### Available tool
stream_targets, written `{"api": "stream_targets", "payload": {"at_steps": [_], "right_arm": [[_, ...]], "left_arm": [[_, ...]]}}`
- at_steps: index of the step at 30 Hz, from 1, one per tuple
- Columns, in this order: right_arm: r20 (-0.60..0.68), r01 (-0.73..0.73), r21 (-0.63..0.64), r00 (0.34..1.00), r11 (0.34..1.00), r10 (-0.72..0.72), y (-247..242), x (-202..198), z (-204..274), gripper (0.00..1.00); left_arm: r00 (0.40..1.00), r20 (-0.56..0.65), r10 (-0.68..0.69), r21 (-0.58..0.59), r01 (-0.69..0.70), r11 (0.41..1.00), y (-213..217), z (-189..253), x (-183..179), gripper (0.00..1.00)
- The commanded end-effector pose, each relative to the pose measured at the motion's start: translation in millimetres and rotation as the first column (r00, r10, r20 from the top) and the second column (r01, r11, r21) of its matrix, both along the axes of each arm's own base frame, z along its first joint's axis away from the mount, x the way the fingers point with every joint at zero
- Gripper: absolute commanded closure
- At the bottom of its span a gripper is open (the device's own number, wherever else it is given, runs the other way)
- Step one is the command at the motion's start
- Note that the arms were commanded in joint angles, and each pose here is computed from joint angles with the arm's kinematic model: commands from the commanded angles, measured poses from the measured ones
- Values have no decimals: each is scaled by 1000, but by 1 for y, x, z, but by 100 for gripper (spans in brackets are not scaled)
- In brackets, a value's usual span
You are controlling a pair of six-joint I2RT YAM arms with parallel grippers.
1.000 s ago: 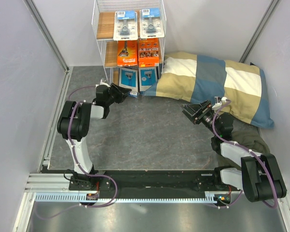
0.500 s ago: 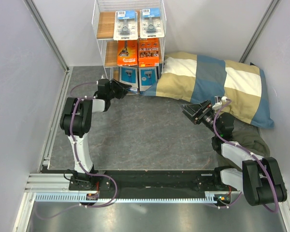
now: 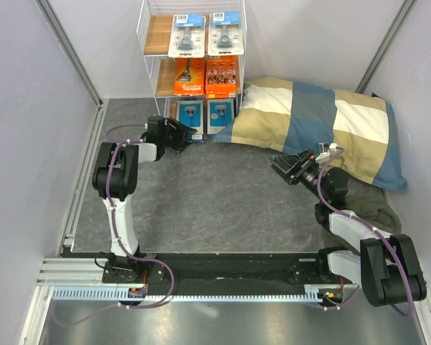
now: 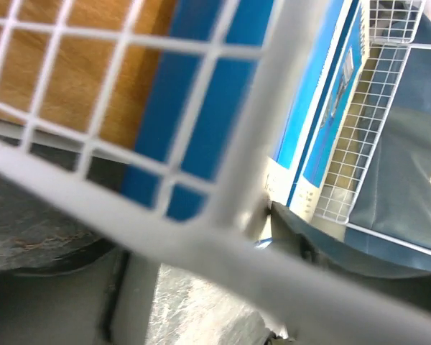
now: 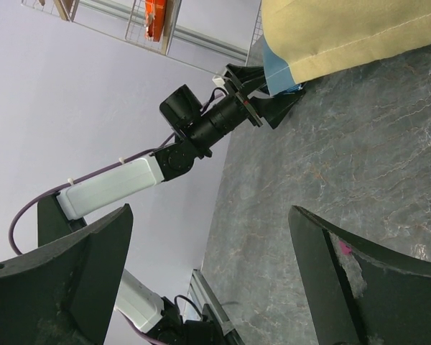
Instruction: Place and organize the shaving razors onto the shelf
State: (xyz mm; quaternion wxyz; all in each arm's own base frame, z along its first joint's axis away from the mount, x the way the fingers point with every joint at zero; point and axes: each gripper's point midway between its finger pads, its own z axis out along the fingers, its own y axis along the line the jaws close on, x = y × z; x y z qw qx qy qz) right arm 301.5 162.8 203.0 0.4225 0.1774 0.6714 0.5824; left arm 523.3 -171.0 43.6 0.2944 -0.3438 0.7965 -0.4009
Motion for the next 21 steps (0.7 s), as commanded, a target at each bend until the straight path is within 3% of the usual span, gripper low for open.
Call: {"api": "stream_targets", "payload": {"at_steps": [1, 6, 7, 8, 21], "right_arm": [[56, -5, -5, 998, 1000, 5, -1, -1, 14, 2], [56, -8, -6, 998, 1000, 8, -1, -3, 14, 2], [58, -8, -5, 998, 1000, 8, -1, -3, 14, 2], [57, -6, -7, 998, 1000, 7, -1, -4, 13, 2], [50, -6, -13, 999, 1000, 7, -1, -4, 10, 2]], "left_arm": [[998, 7, -60, 106, 59, 993, -1, 7, -3, 24], [997, -41, -73, 180, 79, 980, 7, 5, -14, 13], [996, -29, -85, 195, 89, 977, 8, 10, -15, 2], [996, -29, -84, 207, 89, 974, 10, 12, -16, 0], [980, 77, -183, 250, 158, 955, 0, 48, -55, 0]]}}
